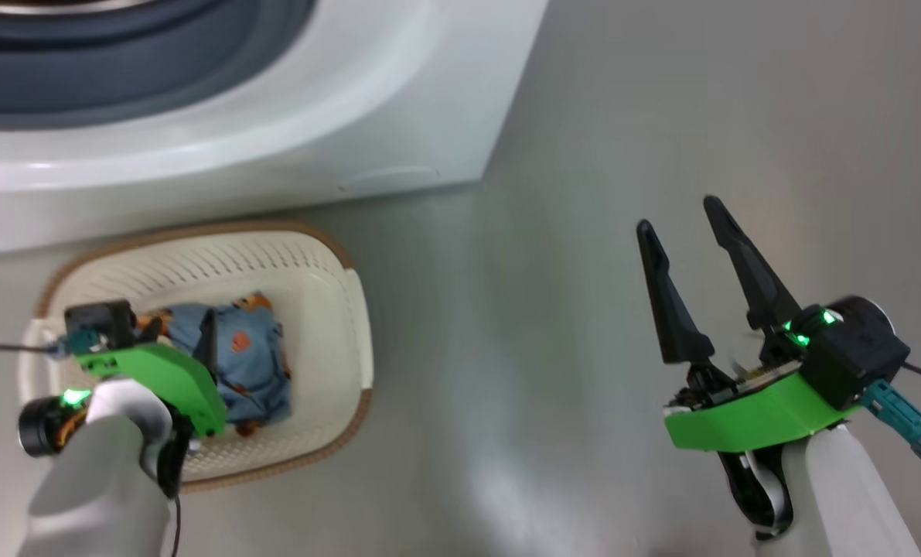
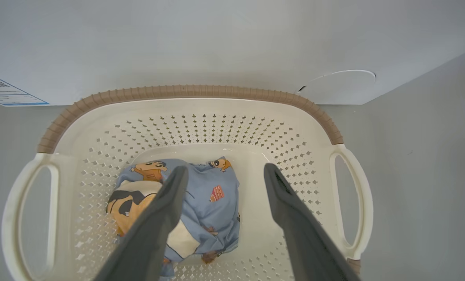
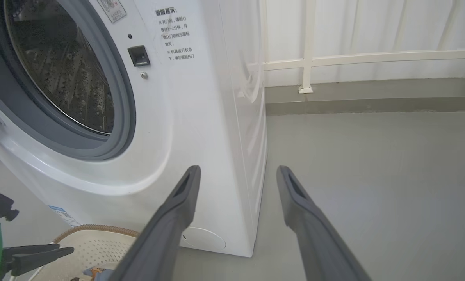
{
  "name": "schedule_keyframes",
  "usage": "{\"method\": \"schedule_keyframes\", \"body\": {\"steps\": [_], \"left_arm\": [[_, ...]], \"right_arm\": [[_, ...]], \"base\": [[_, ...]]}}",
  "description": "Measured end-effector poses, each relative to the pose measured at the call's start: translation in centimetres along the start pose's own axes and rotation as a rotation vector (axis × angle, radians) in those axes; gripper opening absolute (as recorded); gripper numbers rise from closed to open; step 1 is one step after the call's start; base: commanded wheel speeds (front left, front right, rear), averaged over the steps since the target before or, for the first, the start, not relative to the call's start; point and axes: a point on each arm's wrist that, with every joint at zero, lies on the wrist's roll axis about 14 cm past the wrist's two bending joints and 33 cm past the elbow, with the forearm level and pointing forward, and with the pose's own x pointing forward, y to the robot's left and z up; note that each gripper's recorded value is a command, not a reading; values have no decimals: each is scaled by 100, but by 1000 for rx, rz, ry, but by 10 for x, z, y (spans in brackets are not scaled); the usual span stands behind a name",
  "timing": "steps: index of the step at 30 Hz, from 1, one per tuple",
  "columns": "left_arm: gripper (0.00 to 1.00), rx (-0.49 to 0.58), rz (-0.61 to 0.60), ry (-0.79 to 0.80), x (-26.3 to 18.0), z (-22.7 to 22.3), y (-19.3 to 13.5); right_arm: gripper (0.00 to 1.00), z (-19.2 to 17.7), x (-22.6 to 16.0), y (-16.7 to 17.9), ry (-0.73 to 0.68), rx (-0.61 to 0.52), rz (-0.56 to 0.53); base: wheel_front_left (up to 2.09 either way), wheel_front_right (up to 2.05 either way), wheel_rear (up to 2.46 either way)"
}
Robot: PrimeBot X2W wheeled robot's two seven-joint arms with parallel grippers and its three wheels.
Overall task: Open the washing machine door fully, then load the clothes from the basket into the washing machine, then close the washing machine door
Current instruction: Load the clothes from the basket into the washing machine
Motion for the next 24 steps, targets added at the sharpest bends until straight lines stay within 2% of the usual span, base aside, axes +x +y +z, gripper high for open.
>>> {"method": "schedule_keyframes", "body": {"steps": [8,18,24], "left_arm": [[100,-38,15,210,47,-47,8],[100,-45,-5,326,97,-89,6],[100,-46,0,378,113,-115,3]], "right_arm": [[100,-38,9,-18,63,5,-30],[100,-82,10,-49,153,12,-99],[100,-102,4,-59,201,-1,-125]], "base": [[0,0,0],[0,0,0],[0,0,0]]}}
